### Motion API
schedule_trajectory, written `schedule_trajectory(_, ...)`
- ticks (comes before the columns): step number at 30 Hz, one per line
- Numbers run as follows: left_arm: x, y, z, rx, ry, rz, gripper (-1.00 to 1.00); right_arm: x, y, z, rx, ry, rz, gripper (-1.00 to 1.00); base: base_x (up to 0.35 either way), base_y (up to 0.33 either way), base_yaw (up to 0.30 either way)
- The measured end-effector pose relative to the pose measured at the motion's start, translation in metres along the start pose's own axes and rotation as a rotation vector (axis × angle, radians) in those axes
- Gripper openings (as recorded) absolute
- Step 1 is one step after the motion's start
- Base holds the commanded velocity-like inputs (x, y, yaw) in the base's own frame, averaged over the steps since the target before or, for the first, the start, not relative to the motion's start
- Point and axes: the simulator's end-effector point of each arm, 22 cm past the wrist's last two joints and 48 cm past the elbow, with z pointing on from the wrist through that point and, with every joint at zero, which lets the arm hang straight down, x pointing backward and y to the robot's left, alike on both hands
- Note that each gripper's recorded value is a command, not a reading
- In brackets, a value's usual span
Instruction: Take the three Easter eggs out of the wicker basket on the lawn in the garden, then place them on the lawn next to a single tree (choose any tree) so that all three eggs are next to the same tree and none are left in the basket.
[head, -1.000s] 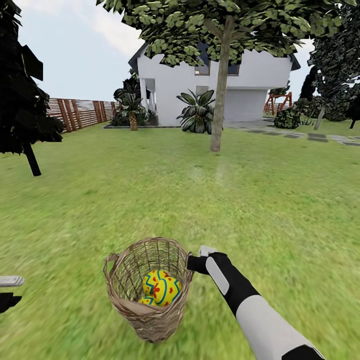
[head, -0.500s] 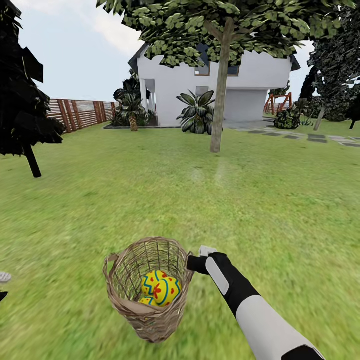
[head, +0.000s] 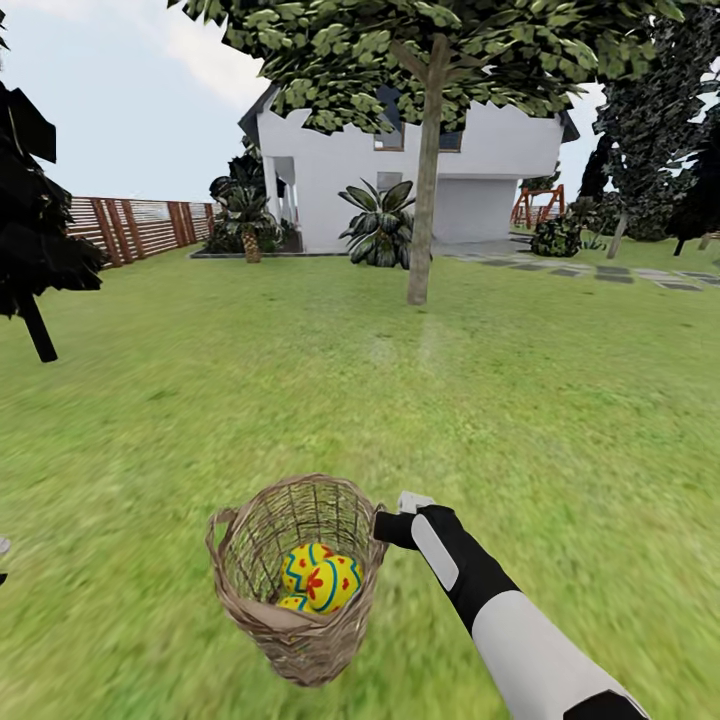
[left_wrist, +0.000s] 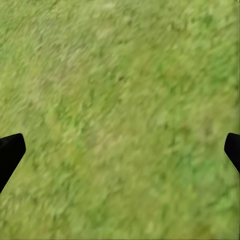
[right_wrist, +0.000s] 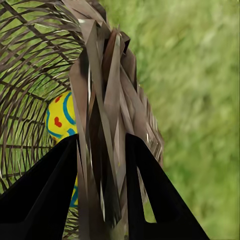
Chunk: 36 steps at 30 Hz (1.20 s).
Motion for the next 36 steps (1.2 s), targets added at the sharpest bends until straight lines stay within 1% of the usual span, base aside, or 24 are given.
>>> schedule_trajectory(3, 0.003, -0.002, 0.001, 0.01, 0.011, -0.004, 1.0, 0.0, 0.0, 0.0, -0.001, 0.0, 0.001, -1.0, 0.323, 0.0, -0.001)
schedule_trajectory(4, 0.004, -0.005, 0.001, 0.025, 0.014, -0.005, 1.0, 0.0, 0.0, 0.0, -0.001, 0.001, 0.002, -1.0, 0.328, 0.0, 0.0)
schedule_trajectory(6, 0.006, -0.015, 0.001, 0.078, 0.021, -0.006, 1.0, 0.0, 0.0, 0.0, 0.0, 0.0, 0.001, -1.0, 0.33, 0.0, 0.0)
schedule_trajectory(9, 0.019, -0.018, 0.005, 0.104, 0.053, -0.019, 1.0, 0.0, 0.0, 0.0, 0.001, 0.0, 0.0, -1.0, 0.187, 0.0, 0.0)
schedule_trajectory(10, 0.02, -0.019, 0.006, 0.107, 0.055, -0.02, 1.0, 0.001, -0.001, 0.0, 0.002, 0.001, -0.001, -1.0, 0.066, 0.0, 0.0)
schedule_trajectory(16, 0.013, -0.016, -0.001, 0.113, 0.061, -0.024, 1.0, -0.007, 0.004, -0.008, 0.0, 0.001, 0.001, -1.0, 0.014, 0.0, 0.0)
schedule_trajectory(20, 0.016, -0.013, -0.006, 0.112, 0.097, -0.035, 1.0, -0.013, 0.007, -0.013, -0.001, 0.0, 0.003, -1.0, 0.0, 0.0, 0.0)
schedule_trajectory(23, 0.014, -0.011, -0.01, 0.111, 0.11, -0.038, 1.0, -0.017, 0.009, -0.017, -0.001, 0.0, 0.002, -1.0, 0.0, 0.0, 0.0)
schedule_trajectory(26, 0.01, -0.009, -0.014, 0.11, 0.111, -0.038, 1.0, -0.021, 0.011, -0.021, -0.001, 0.0, 0.005, -1.0, 0.0, 0.0, 0.0)
schedule_trajectory(30, 0.005, -0.007, -0.018, 0.109, 0.114, -0.039, 1.0, -0.029, 0.008, -0.027, 0.0, -0.007, 0.037, -1.0, 0.0, 0.0, 0.0)
schedule_trajectory(36, -0.004, -0.003, -0.026, 0.107, 0.113, -0.038, 1.0, -0.038, 0.014, -0.035, -0.011, -0.013, 0.043, -1.0, 0.0, 0.0, 0.0)
